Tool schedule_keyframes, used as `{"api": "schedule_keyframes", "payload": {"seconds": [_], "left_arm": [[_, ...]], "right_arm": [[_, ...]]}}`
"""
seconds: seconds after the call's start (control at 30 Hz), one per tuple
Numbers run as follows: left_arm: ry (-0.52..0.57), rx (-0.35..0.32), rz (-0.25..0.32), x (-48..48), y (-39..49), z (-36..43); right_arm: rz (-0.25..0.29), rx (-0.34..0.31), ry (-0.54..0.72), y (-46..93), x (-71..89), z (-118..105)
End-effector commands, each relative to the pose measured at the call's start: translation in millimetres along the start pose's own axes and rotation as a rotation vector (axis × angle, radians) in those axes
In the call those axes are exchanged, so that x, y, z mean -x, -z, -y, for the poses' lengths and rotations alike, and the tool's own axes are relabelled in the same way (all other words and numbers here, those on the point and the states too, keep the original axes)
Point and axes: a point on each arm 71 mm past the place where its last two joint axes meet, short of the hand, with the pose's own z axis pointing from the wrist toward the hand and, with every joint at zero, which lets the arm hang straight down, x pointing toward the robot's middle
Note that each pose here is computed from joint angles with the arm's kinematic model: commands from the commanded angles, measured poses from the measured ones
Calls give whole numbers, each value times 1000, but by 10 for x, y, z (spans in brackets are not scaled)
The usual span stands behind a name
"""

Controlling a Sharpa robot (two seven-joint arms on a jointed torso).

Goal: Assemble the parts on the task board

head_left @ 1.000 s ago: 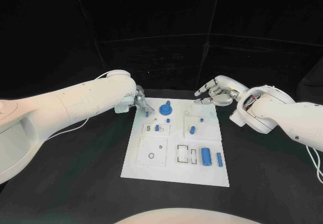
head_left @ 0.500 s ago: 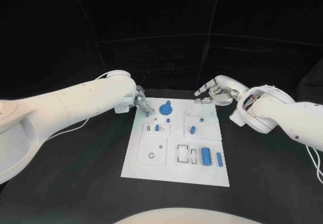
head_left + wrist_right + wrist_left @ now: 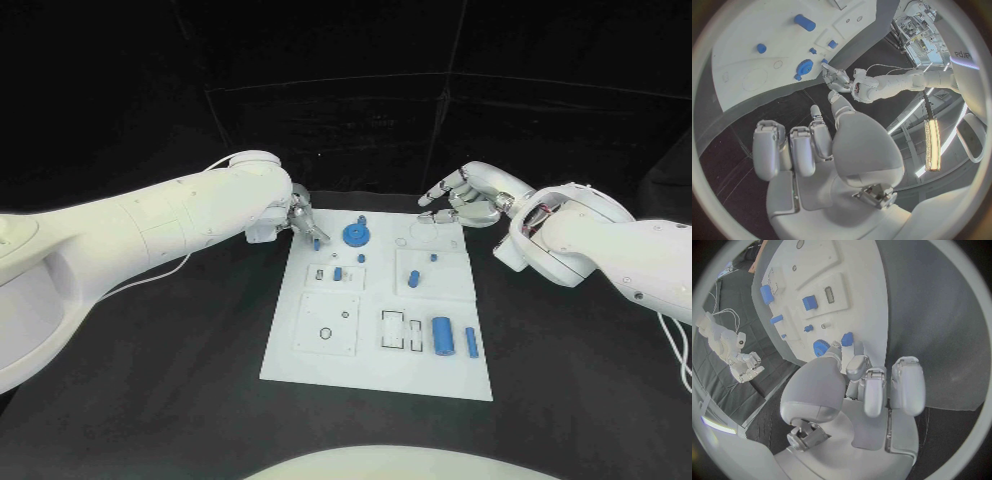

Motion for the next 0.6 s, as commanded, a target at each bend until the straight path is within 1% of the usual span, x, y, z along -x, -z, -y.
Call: {"api": "schedule_keyframes", "payload": {"seconds": [0.03, 0.23, 0.6], "left_arm": [[-5, -12, -6, -5, 9, 17], [6, -20, -11, -20, 14, 34], [10, -15, -10, -22, 16, 23]], "right_arm": [[8, 9, -1, -7, 12, -17], [11, 9, 0, -11, 14, -14], [9, 8, 0, -14, 13, -10]]}}
